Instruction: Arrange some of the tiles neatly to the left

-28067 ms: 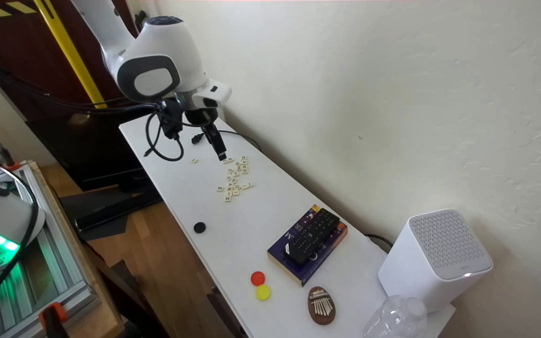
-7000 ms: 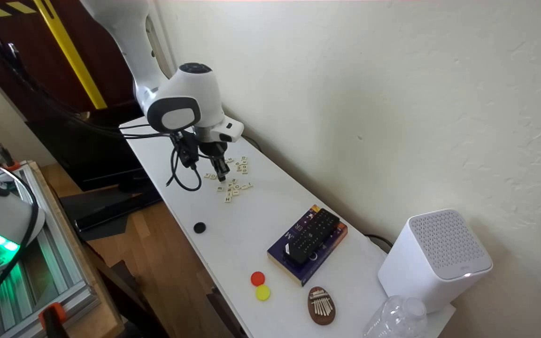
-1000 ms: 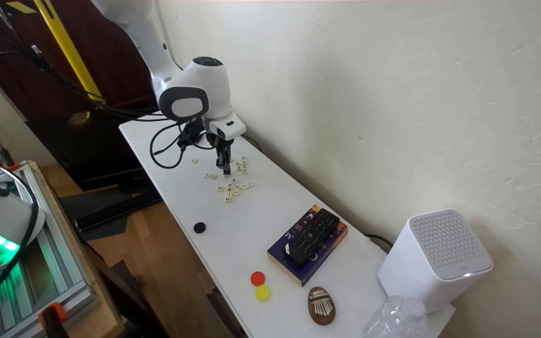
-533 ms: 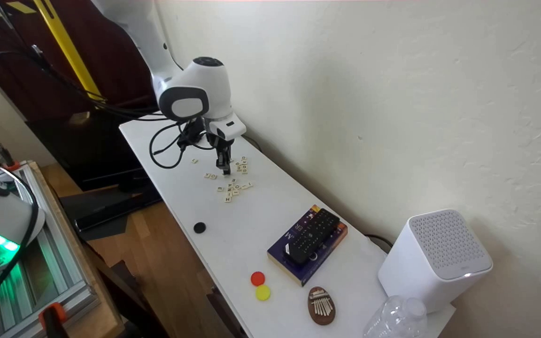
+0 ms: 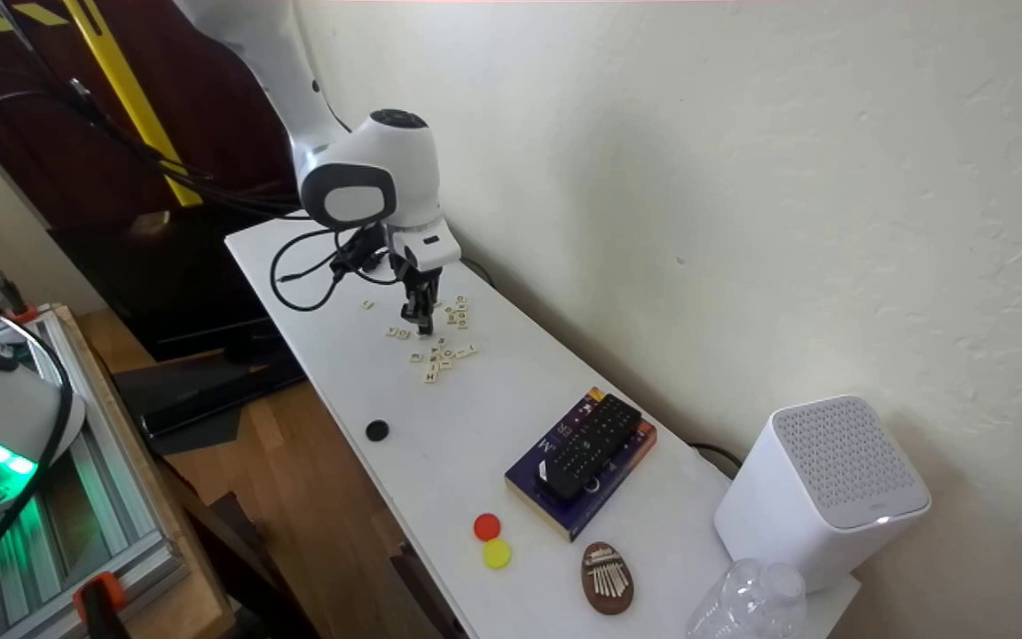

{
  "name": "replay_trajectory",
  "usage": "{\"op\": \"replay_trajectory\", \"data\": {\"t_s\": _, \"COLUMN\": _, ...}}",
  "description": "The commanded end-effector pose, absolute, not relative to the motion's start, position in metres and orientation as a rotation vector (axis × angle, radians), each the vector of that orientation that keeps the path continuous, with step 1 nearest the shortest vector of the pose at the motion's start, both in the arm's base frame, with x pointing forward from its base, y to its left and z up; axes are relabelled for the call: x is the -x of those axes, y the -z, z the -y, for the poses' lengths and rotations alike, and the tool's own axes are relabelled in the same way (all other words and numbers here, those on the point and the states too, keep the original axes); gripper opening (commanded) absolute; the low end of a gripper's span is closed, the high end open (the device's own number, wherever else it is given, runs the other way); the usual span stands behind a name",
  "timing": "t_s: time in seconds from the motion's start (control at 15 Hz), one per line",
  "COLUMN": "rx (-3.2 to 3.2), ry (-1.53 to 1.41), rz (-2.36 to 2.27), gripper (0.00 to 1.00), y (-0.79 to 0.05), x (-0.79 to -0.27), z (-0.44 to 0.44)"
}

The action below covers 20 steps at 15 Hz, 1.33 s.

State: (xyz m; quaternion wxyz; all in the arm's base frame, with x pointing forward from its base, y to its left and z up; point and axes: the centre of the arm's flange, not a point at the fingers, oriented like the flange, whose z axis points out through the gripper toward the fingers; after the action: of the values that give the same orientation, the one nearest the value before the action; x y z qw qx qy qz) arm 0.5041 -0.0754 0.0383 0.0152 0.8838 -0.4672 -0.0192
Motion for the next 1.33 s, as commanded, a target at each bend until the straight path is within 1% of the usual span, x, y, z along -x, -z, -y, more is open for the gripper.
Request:
{"op": "replay_trajectory", "data": {"t_s": 0.0, "rx": -2.652, "ry": 0.140, "rz": 1.611, "gripper": 0.00, "y": -0.030, "x": -0.496, "z": 0.072}}
{"op": "replay_trajectory", "data": {"t_s": 1.27, "rx": -2.285, "ry": 0.276, "rz": 2.071, "gripper": 0.00, "y": -0.026, "x": -0.491, "z": 0.085}}
